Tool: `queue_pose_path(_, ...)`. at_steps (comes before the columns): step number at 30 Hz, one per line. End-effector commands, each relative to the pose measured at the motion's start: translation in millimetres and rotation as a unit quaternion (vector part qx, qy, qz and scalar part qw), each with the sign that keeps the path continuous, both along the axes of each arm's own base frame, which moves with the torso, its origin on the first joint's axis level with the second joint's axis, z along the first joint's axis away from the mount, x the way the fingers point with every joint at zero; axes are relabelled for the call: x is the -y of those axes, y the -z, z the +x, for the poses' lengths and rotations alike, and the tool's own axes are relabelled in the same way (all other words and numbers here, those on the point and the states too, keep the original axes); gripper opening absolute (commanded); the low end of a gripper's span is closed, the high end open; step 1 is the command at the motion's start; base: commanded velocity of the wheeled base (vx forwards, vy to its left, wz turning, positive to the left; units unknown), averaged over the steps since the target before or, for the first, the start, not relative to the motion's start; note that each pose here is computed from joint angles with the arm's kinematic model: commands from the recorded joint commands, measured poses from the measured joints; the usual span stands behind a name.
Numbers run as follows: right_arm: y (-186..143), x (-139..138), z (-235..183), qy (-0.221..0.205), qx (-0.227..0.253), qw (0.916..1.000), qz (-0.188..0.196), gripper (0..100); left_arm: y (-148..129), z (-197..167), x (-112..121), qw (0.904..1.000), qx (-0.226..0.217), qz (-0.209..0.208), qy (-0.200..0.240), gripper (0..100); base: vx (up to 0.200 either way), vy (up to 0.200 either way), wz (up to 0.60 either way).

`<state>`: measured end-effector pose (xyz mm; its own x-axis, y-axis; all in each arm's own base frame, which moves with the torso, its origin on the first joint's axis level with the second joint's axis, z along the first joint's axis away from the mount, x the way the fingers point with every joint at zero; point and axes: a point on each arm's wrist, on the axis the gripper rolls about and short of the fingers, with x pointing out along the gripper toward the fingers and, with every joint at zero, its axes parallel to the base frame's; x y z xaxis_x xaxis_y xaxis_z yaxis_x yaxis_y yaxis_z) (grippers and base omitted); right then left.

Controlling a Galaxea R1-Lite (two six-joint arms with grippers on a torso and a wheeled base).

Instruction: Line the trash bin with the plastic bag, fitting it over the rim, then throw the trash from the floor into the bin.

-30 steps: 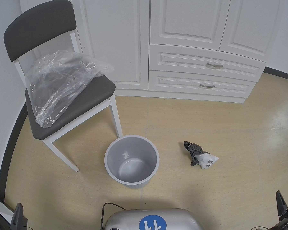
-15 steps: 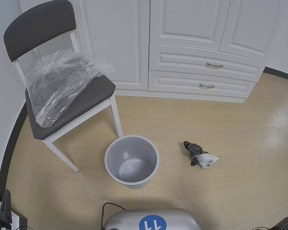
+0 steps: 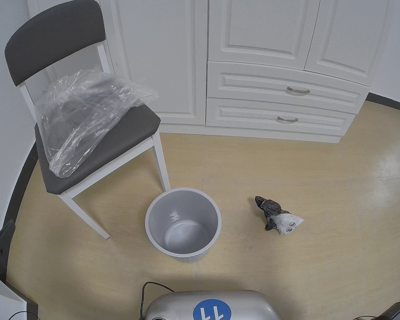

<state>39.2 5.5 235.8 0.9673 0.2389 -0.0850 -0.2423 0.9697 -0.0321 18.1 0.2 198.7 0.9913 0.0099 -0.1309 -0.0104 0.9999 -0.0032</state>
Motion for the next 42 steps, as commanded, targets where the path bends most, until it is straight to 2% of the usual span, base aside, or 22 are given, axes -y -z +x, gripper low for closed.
queue_pose_path(1, -7.1, -7.5, 43.2, -0.038, -0.044, 0.9978, 0.032, 100, -28.1, 67.1, -4.8, 0.9956, -0.091, -0.005, -0.024, 100, 0.000, 0.000, 0.00)
queue_pose_path(4, 0.3, -12.8, 45.9, -0.061, -0.061, 0.9946, 0.058, 100, -31.6, 88.0, -4.8, 0.9932, -0.115, 0.000, -0.018, 100, 0.000, 0.000, 0.00)
queue_pose_path(6, -2.8, -15.0, 52.2, -0.066, -0.054, 0.9933, 0.078, 100, -31.6, 99.9, -4.6, 0.9913, -0.131, 0.012, -0.013, 100, 0.000, 0.000, 0.00)
queue_pose_path(12, 3.7, -15.7, 69.8, -0.056, -0.045, 0.9937, 0.086, 100, -25.0, 123.7, -4.7, 0.9841, -0.169, 0.053, 0.004, 100, 0.000, 0.000, 0.00)
queue_pose_path(16, 8.7, -10.0, 83.0, -0.026, -0.060, 0.9943, 0.085, 100, -11.3, 149.5, 0.0, 0.9741, -0.210, 0.080, 0.026, 100, 0.000, 0.000, 0.00)
queue_pose_path(19, 9.5, -10.1, 84.4, -0.025, -0.063, 0.9942, 0.084, 100, 0.6, 178.2, -1.3, 0.9695, -0.223, 0.101, 0.001, 100, 0.000, 0.000, 0.00)
queue_pose_path(23, 9.5, -10.0, 83.7, -0.025, -0.062, 0.9943, 0.084, 100, 13.8, 217.5, -3.4, 0.9693, -0.206, 0.127, -0.042, 100, 0.000, 0.000, 0.00)
queue_pose_path(29, 9.1, -10.0, 83.7, -0.025, -0.061, 0.9943, 0.084, 100, 30.6, 263.4, -3.9, 0.9656, -0.177, 0.186, -0.041, 100, 0.000, 0.000, 0.00)
queue_pose_path(30, 9.1, -10.0, 83.7, -0.025, -0.061, 0.9943, 0.084, 100, 30.6, 263.4, -3.9, 0.9656, -0.177, 0.186, -0.041, 100, 0.000, 0.000, 0.00)
queue_pose_path(31, 8.7, -10.3, 83.7, -0.026, -0.060, 0.9943, 0.084, 100, 29.6, 276.0, -4.3, 0.9648, -0.156, 0.206, -0.049, 100, 0.000, 0.000, 0.00)
queue_pose_path(37, 7.3, -10.6, 82.0, -0.028, -0.056, 0.9945, 0.084, 100, 27.4, 296.0, -0.1, 0.9610, -0.136, 0.235, -0.053, 100, 0.000, 0.000, 0.00)
queue_pose_path(42, 9.1, -10.8, 83.6, -0.028, -0.061, 0.9943, 0.083, 100, 24.7, 312.5, 0.2, 0.9618, -0.126, 0.237, -0.056, 100, 0.000, 0.000, 0.00)
